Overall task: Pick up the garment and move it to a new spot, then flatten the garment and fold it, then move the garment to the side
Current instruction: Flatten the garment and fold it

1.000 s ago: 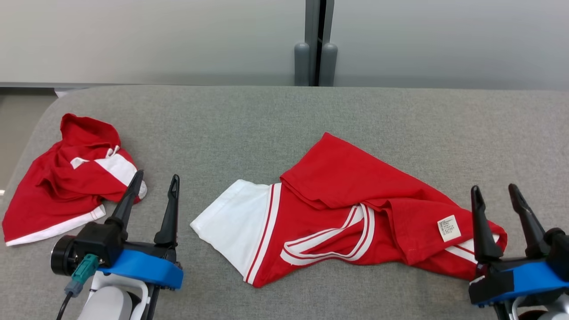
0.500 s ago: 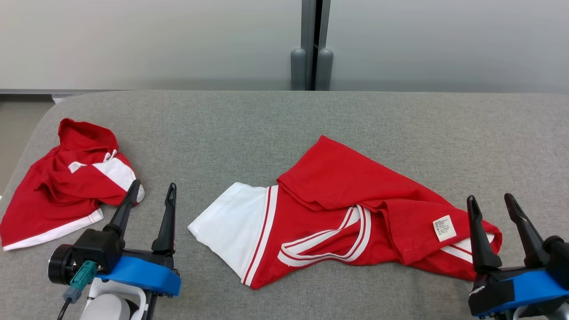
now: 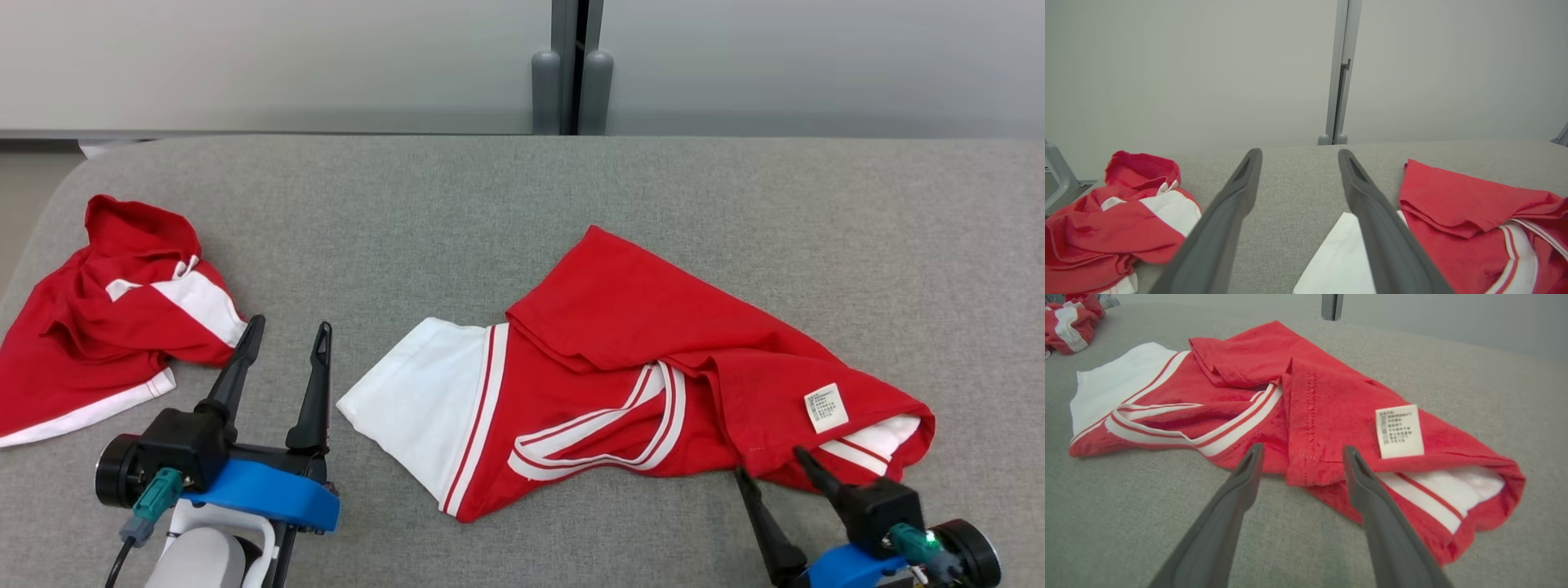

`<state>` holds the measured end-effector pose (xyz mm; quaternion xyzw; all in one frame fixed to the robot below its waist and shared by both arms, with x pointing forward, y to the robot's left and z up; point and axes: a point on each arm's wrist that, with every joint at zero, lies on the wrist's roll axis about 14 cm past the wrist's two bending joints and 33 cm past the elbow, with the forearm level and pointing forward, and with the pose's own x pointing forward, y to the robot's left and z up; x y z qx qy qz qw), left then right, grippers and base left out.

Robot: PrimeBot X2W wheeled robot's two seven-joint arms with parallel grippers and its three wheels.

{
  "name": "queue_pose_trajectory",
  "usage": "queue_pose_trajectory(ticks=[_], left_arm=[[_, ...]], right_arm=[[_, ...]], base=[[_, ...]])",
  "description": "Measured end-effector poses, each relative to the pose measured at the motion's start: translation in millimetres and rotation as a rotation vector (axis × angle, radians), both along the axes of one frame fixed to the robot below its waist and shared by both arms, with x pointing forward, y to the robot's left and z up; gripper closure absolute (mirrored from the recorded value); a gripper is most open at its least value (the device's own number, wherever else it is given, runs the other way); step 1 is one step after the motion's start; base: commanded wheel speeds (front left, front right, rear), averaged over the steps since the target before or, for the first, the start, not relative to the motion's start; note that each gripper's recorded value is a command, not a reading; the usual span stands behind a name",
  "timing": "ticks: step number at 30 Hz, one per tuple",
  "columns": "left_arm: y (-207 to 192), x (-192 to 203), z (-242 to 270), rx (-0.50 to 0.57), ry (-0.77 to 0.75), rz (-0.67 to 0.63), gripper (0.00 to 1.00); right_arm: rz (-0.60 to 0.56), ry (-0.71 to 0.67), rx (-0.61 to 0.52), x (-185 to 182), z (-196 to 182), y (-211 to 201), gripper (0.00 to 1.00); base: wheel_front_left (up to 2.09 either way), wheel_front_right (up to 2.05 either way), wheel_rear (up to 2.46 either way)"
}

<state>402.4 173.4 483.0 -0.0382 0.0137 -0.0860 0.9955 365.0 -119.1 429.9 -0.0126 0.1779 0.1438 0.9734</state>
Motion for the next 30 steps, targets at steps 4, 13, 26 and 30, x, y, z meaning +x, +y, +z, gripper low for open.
queue_pose_trajectory(ticks=[4, 13, 26, 30], left_arm=[[0, 5, -5, -0.003, 0.011, 0.002, 0.0], [1, 11, -13, -0.006, 0.028, 0.004, 0.0], [-1, 20, -15, -0.006, 0.025, 0.001, 0.0], [-1, 27, -17, -0.004, 0.025, -0.002, 0.0]], right_arm=[[0.043, 0.044, -0.077, -1, -21, -1, 0.0], [0.068, 0.061, -0.123, 12, -34, 0, 1.0], [-0.035, -0.163, -0.084, 63, 25, -26, 1.0], [-0.132, -0.199, -0.101, 100, 37, -62, 1.0]], base=[[0.0, 0.0, 0.0], [0.0, 0.0, 0.0], [0.0, 0.0, 0.0], [0.0, 0.0, 0.0]])
